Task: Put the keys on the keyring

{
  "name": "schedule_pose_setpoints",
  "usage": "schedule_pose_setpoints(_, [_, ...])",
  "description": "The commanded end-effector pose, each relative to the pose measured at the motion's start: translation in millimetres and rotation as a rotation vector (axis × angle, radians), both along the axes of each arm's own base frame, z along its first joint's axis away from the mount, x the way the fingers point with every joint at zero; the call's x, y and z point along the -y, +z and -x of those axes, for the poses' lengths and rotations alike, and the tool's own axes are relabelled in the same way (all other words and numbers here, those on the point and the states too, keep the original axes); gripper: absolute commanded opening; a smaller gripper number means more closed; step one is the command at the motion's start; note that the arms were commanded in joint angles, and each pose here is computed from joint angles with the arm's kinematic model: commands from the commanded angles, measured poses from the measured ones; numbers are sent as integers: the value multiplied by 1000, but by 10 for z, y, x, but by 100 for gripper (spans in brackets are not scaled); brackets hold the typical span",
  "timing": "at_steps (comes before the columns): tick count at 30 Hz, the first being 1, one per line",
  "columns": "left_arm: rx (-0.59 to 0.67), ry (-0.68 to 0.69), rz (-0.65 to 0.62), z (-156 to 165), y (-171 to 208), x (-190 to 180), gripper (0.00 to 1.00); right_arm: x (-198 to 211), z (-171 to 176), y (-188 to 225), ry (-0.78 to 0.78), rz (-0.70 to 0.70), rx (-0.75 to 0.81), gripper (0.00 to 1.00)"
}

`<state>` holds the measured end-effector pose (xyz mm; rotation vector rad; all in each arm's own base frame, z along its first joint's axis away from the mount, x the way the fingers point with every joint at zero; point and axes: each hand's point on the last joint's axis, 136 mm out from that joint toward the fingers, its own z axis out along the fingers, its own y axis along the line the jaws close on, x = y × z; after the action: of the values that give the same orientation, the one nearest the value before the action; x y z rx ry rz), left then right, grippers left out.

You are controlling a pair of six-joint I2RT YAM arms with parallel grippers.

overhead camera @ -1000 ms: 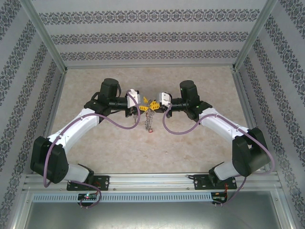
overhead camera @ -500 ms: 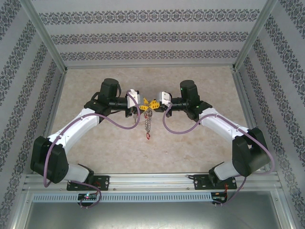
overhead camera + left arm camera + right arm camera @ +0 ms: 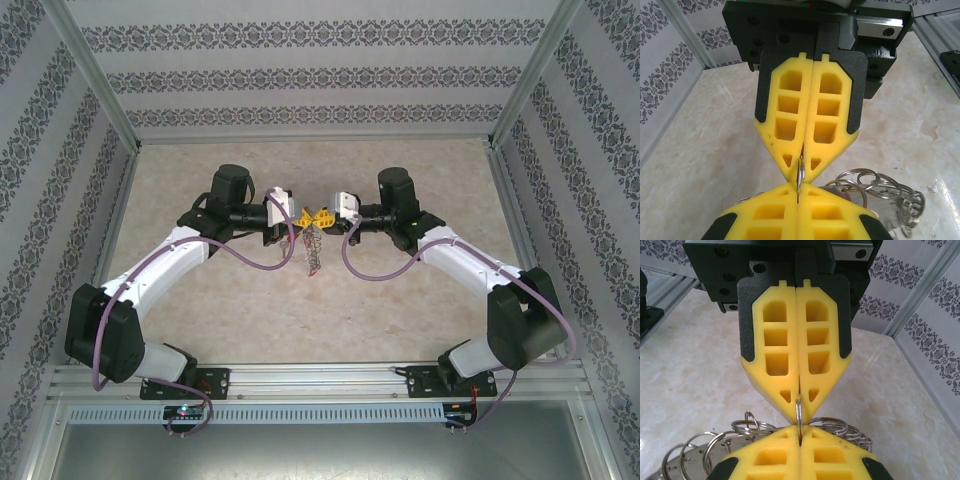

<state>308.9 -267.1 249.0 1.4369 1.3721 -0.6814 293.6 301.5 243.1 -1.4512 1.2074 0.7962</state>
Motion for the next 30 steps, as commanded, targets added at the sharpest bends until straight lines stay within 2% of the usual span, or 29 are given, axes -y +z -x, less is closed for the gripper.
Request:
schedule_pose_setpoints(1, [-1, 11, 9, -30, 3, -22, 0, -61, 86, 196, 49, -45, 51, 3])
schedule_pose_setpoints(2, [12, 41, 6, -67, -1, -49, 0, -51, 80, 185, 42, -38, 57, 18])
schedule_pose_setpoints(4, [42, 87, -7, -115, -11, -95, 0, -16, 87, 141, 33, -23, 72, 38])
schedule_pose_setpoints(5, [58, 100, -15, -120, -8, -115, 0, 4, 90, 112, 26, -13, 75, 45])
schedule_pose_setpoints(7, [83, 126, -24, -143, 1, -158, 0, 37, 107, 79, 30, -1, 71, 51])
schedule_pose_setpoints(16, [195, 194, -56, -165, 95, -303, 0, 81, 54, -2, 10, 17, 68, 54])
schedule_pose_setpoints(23, [312, 325, -198, -184, 74, -664, 0, 6, -248, -26, -152, 18, -26, 55])
schedule_pose_setpoints(25, [340, 366, -236, -178, 79, -789, 0, -5, -429, -28, -260, 23, -113, 56])
schedule_pose_setpoints(28, [358, 419, -312, -157, 57, -967, 0, 31, -693, -71, -409, 22, -338, 54])
schedule_pose_setpoints(30, [327, 490, -307, -184, 104, -1132, 0, 93, -917, -133, -536, -7, -536, 42])
